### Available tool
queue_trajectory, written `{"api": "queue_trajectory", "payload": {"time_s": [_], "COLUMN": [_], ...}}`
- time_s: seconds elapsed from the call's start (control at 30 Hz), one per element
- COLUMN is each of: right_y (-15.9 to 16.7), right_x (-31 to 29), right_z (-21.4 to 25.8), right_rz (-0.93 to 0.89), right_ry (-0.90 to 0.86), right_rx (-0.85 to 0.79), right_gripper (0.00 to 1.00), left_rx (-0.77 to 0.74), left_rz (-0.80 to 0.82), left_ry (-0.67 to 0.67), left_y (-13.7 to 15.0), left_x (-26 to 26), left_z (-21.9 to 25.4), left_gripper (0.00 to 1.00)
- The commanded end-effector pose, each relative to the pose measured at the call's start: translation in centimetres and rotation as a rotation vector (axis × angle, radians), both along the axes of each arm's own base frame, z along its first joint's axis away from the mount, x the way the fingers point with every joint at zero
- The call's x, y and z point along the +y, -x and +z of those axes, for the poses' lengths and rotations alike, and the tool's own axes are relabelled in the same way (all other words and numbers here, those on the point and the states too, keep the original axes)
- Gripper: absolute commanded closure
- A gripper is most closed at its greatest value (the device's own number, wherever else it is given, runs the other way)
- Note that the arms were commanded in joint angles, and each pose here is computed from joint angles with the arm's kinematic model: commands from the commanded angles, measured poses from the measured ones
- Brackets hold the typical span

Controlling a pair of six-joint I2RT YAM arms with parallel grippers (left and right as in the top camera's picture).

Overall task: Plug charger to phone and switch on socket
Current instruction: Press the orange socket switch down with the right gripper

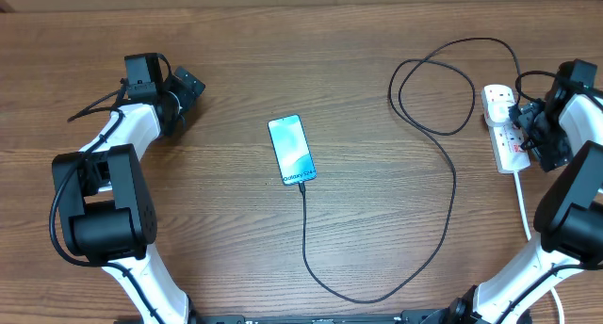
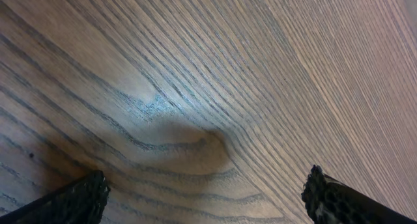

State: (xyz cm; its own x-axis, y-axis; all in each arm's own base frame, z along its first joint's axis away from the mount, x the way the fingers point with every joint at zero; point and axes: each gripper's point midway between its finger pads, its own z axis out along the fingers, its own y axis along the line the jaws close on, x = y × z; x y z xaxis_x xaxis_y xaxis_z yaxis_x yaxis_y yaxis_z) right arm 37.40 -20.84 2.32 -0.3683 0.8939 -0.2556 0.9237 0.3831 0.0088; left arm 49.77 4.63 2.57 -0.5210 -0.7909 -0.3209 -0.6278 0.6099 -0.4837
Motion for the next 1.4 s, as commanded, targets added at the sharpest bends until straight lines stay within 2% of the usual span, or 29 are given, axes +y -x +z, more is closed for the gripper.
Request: {"api": "queue_trajectory", "payload": {"time_s": [0.0,0.77,1.37], "right_y": [-0.9,0.1,1.6], "right_x": [7.0,7.7,5.1], "right_z": [-2.8,-2.9,-3.0], "right_rz": [0.157,0.200,0.177], "right_ry": [-0.253,-0.281,-0.140], "right_rx": [-0.012,0.029,0.122], "right_gripper": [0.00,0.00,0.00], "left_rx": [0.039,0.039,0.039], "left_rz": [0.000,0.000,0.000], "left_ry": [-0.030,-0.030,-0.030], "left_y": [0.8,0.8,0.8], "left_x": [0.4,0.4,0.4], "left_z": [-1.1,-1.1,-1.1], "left_gripper": [0.00,0.00,0.00]}}
